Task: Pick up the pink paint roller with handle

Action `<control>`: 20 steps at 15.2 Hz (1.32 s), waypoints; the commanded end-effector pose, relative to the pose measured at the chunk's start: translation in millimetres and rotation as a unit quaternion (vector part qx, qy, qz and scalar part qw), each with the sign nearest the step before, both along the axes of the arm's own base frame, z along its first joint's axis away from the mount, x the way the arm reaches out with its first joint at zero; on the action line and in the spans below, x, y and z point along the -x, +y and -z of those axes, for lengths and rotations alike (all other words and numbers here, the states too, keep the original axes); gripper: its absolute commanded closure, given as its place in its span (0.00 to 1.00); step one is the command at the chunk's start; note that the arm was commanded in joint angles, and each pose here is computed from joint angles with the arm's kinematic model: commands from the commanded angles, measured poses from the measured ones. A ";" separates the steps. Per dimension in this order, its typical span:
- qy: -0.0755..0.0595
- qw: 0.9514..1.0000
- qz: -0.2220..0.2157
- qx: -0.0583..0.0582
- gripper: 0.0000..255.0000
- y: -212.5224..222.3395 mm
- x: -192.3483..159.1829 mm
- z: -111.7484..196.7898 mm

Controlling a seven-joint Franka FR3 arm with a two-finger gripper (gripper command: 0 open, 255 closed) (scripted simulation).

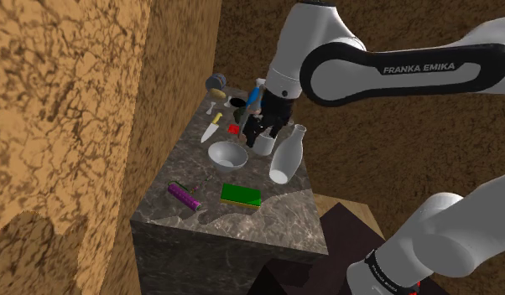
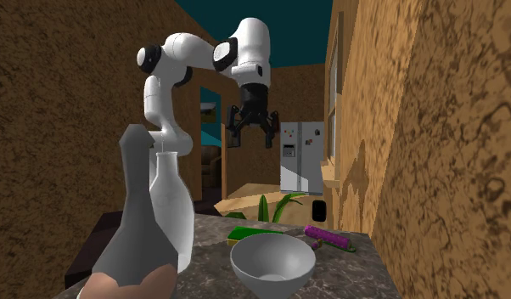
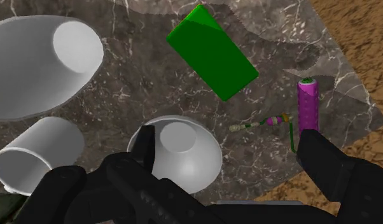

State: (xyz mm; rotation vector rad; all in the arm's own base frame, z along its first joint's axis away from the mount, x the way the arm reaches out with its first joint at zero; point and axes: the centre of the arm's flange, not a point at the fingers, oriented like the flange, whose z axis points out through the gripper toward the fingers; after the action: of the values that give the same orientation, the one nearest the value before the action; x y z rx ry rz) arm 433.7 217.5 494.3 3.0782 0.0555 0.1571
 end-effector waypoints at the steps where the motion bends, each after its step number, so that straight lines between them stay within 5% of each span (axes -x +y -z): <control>1: 0.005 1.000 -0.003 0.005 0.00 19.7 -12.1 18.9; 20: 0.055 0.997 -0.031 0.054 0.00 189.5 -97.1 200.6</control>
State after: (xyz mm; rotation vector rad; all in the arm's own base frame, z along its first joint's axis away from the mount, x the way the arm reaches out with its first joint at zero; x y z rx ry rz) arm 527.7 397.9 304.3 2.9807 0.1565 -0.0058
